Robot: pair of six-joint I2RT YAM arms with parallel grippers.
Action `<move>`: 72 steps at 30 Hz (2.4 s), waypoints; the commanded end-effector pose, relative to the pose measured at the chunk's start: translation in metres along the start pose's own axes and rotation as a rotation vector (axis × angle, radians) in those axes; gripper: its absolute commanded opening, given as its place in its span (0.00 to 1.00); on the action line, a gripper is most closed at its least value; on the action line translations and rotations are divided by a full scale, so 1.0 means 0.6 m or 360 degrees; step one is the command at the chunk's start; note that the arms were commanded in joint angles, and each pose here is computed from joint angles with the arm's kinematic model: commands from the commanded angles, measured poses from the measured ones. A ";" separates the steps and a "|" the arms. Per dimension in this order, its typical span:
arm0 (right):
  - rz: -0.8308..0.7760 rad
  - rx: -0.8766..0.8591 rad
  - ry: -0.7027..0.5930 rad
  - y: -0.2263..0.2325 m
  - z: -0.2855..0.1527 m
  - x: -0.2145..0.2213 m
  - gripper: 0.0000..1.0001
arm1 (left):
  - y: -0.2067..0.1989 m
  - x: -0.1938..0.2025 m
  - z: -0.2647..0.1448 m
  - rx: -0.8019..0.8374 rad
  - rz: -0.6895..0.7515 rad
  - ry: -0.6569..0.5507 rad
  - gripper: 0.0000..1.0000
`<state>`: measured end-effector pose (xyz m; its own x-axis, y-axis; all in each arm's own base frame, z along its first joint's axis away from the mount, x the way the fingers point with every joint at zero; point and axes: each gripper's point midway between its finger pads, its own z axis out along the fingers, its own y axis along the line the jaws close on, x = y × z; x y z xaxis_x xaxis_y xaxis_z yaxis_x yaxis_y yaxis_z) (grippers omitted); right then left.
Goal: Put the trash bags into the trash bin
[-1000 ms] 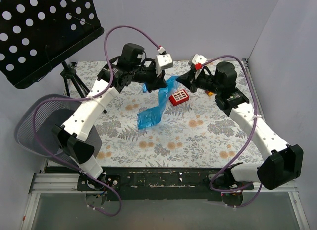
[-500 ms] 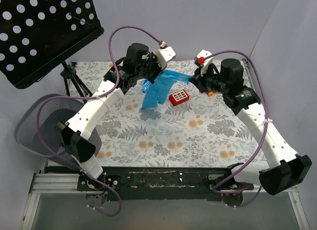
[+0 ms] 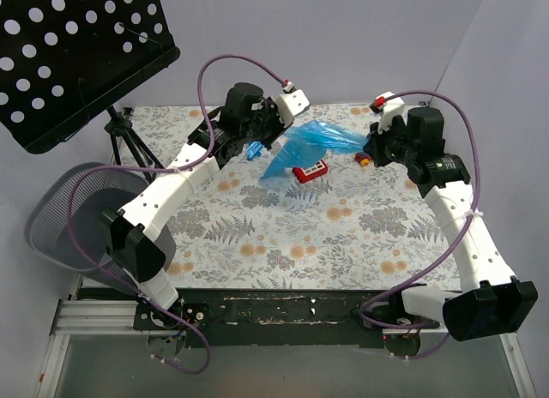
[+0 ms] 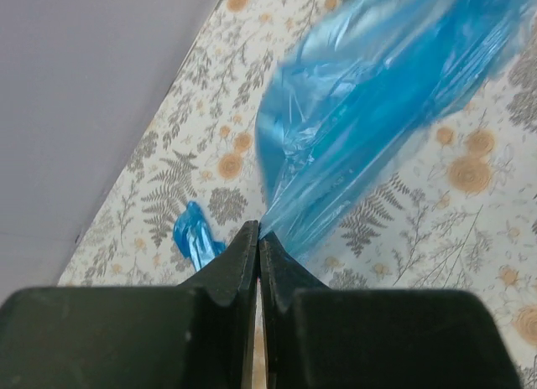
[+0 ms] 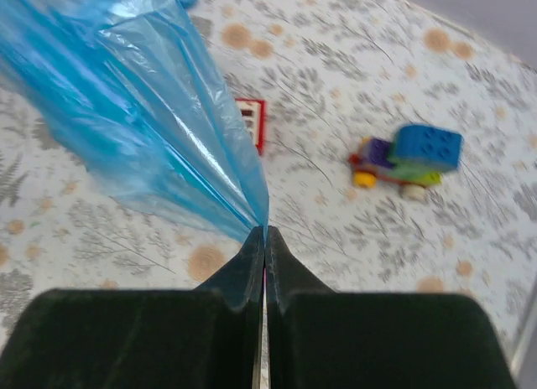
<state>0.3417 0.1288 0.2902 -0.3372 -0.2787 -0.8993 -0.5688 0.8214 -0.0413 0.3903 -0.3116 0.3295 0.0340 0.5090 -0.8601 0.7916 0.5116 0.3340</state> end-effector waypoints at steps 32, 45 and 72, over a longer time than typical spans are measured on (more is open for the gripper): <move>-0.0358 -0.0549 -0.0720 0.127 0.017 -0.217 0.80 | -0.059 -0.111 -0.089 0.0402 -0.0174 -0.0317 0.00; -0.0370 -0.0682 -0.0759 0.167 0.064 -0.226 0.77 | -0.051 -0.126 -0.103 0.0388 -0.0125 -0.0326 0.00; -0.0427 -0.0685 -0.0630 0.170 0.092 -0.141 0.76 | -0.065 -0.133 -0.108 0.0469 -0.0093 -0.0363 0.00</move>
<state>0.3506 0.2578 0.3269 0.0465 -0.1976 -0.9792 -0.8691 0.4752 -0.1372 0.3377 -0.3315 0.3801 0.0281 0.3458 -0.9379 0.9264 0.3434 0.1544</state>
